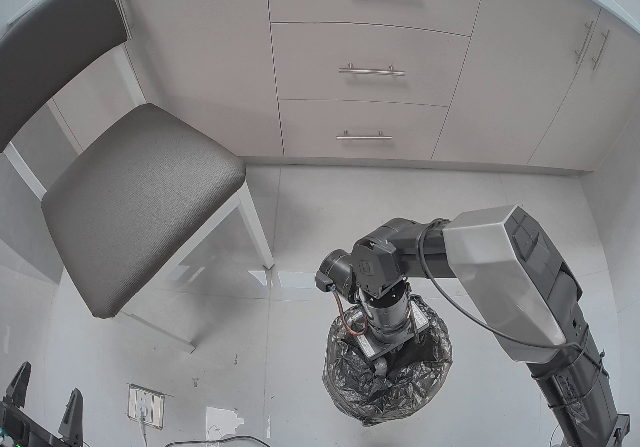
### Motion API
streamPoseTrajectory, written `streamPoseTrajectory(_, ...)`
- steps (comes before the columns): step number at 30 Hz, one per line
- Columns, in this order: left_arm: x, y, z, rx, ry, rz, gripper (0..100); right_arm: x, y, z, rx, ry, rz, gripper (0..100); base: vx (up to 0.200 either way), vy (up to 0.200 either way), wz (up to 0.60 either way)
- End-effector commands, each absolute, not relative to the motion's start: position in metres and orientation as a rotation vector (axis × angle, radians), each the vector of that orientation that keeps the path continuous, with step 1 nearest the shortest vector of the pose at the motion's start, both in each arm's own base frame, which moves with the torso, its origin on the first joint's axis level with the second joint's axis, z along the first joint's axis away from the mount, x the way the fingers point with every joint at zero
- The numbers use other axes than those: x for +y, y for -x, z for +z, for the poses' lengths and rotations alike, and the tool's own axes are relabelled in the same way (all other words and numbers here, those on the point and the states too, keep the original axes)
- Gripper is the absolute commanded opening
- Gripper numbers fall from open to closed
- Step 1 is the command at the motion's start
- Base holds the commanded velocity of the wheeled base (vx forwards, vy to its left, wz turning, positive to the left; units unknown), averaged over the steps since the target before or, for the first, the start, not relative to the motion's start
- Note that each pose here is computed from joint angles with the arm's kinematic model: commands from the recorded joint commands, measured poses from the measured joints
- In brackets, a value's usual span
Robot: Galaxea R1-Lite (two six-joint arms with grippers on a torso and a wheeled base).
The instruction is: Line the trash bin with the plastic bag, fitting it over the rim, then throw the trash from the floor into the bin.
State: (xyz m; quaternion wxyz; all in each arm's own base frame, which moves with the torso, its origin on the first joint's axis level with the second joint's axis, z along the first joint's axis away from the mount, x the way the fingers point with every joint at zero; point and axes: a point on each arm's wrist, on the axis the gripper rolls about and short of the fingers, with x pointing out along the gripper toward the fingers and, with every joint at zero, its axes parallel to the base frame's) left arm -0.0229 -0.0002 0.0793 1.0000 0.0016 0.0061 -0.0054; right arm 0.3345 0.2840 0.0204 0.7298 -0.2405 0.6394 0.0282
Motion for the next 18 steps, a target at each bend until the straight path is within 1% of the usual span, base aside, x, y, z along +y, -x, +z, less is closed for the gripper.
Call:
streamPoseTrajectory(1,0.0,0.023,0.074,0.012,-0.003,-0.011,100,0.284,-0.335,0.016,1.415,0.533,0.058,0,0.0,0.0,0.0)
streamPoseTrajectory(7,0.0,0.023,0.074,0.012,-0.003,-0.011,100,0.284,-0.335,0.02,1.404,0.53,0.063,0,0.0,0.0,0.0)
streamPoseTrajectory(10,0.0,0.023,0.074,0.012,-0.003,-0.011,100,0.282,-0.334,0.042,1.331,0.539,0.029,0,0.0,0.0,0.0)
streamPoseTrajectory(16,0.0,0.023,0.074,0.012,-0.003,-0.011,100,0.265,-0.329,0.109,1.21,0.489,-0.005,0,0.0,0.0,0.0)
streamPoseTrajectory(18,0.0,0.023,0.074,0.012,-0.003,-0.012,100,0.252,-0.324,0.142,1.137,0.487,-0.038,0,0.0,0.0,0.0)
